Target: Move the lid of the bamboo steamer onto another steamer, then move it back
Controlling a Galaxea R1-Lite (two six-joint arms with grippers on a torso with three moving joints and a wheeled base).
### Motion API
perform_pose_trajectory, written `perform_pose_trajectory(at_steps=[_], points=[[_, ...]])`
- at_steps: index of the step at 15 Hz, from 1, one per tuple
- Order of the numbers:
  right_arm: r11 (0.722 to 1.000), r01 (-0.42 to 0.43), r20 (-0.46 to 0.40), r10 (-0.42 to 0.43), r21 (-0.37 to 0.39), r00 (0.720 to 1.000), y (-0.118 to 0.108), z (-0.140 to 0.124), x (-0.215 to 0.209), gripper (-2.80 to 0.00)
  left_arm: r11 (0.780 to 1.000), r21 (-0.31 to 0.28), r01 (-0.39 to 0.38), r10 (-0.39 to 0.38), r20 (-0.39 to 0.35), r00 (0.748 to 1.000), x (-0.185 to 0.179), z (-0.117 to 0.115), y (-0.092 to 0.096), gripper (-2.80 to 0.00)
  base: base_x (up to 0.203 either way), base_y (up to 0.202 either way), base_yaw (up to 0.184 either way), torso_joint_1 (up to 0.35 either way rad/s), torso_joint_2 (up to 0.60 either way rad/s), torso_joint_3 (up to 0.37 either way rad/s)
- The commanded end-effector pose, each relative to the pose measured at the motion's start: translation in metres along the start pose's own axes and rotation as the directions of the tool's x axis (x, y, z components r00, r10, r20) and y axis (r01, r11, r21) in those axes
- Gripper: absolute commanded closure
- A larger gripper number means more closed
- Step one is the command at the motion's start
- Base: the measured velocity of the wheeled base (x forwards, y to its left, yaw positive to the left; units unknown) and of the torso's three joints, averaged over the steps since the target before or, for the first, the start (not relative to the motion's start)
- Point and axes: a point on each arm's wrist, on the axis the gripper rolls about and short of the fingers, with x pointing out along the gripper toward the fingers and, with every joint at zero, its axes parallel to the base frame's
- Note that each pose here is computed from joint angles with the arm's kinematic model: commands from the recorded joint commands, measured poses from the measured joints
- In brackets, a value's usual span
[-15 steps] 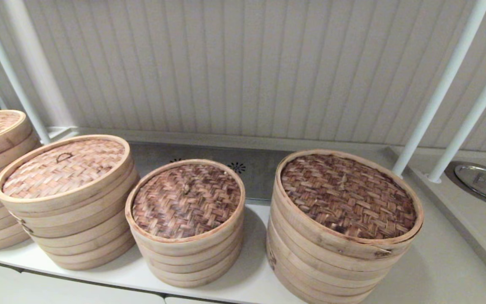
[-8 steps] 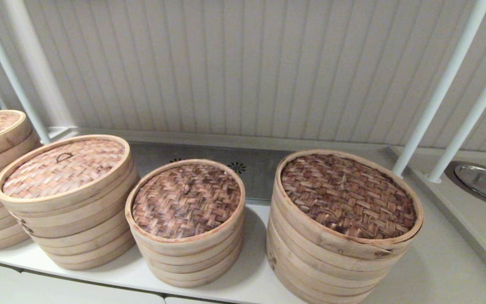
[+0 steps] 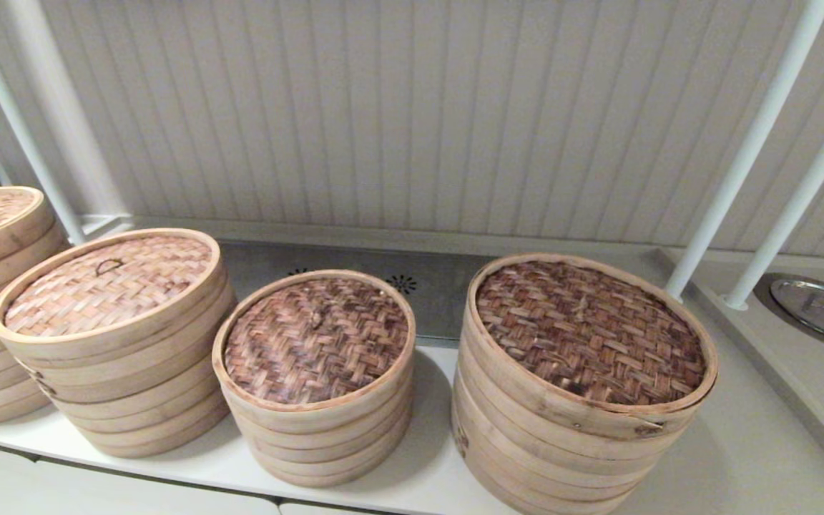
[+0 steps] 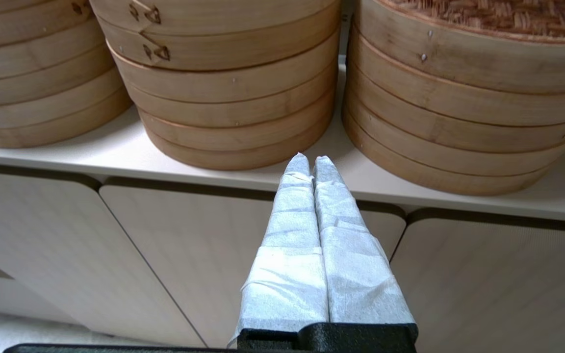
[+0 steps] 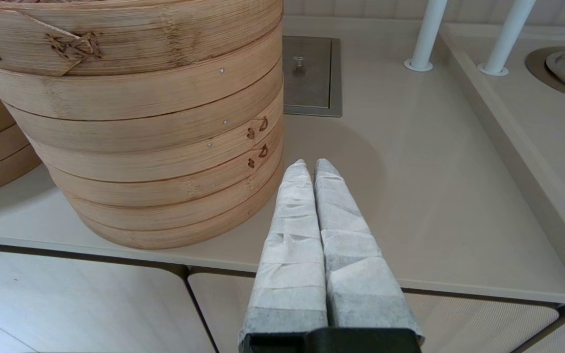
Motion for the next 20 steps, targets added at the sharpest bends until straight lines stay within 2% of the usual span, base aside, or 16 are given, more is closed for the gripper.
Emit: perform_pose_trajectory(at_steps=[1, 4, 20], points=[[1.0, 0.0, 0.0, 0.0, 0.0, 1.0, 0.0, 0.0, 0.0, 0.0, 1.0, 0.0, 0.0, 0.0, 0.022, 1.0, -0.0021, -0.0014, -0.0001, 0.0, 0.0, 0.0, 0.0, 0.0, 0.0, 0.0], [1.0, 0.0, 0.0, 0.0, 0.0, 1.0, 0.0, 0.0, 0.0, 0.0, 1.0, 0.001, -0.002, 0.002, 0.079, 0.997, -0.0062, -0.0032, -0.0002, 0.0, 0.0, 0.0, 0.0, 0.0, 0.0, 0.0], [1.0, 0.0, -0.001, 0.0, 0.0, 1.0, 0.0, 0.0001, 0.0001, 0.0, 0.999, -0.034, -0.001, 0.004, 0.095, 0.995, -0.0055, -0.003, 0.0001, 0.0, 0.0, 0.0, 0.0, 0.0, 0.0, 0.0]])
